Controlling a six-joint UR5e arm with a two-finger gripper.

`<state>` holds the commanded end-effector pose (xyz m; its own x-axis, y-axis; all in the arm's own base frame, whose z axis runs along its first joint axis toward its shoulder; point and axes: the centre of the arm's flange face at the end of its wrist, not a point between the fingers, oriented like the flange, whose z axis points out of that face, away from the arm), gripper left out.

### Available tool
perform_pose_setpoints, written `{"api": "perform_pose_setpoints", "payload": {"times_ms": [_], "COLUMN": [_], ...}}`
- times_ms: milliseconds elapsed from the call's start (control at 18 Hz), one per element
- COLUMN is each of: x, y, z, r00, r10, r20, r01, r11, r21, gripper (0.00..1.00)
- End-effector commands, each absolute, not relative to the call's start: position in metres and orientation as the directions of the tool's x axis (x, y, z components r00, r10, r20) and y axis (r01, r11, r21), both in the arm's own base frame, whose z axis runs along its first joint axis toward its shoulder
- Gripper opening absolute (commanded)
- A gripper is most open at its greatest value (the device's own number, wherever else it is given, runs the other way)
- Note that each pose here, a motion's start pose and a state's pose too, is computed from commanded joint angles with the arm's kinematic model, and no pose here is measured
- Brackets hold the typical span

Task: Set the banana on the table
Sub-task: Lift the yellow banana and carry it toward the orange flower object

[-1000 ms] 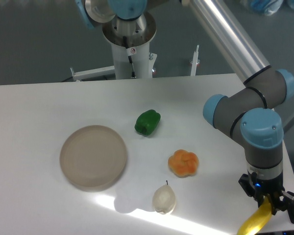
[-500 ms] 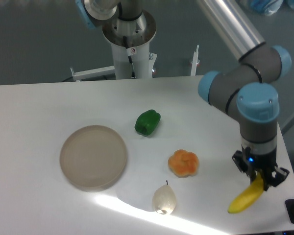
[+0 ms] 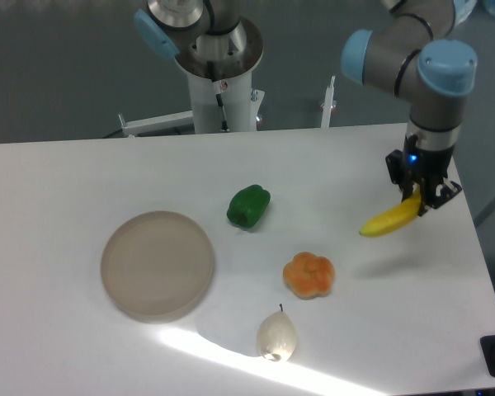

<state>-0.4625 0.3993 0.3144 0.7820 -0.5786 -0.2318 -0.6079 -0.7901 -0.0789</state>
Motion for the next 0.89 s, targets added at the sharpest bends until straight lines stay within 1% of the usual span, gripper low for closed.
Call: {"api": "perform_pose_setpoints", "payload": {"times_ms": [167, 333, 389, 667, 889], "x": [-0.457, -0.439, -0.436, -0.418, -0.402], "y": [0.397, 0.401, 0.402, 0.4, 0.4], "z": [0.303, 0.283, 0.279, 0.252, 0.225], "r00": [0.806, 0.864, 0.871, 0.89, 0.885], "r10": [-0.555, -0.479, -0.469, -0.447, -0.458], "r20": [-0.205, -0.154, -0.143, -0.088, -0.087], "r01": [-0.581, -0.497, -0.485, -0.454, -0.465], "r11": [-0.809, -0.861, -0.867, -0.884, -0.879], "r21": [-0.09, -0.11, -0.111, -0.11, -0.107], "gripper": [0.28, 0.25, 0.25, 0.25, 0.25]}}
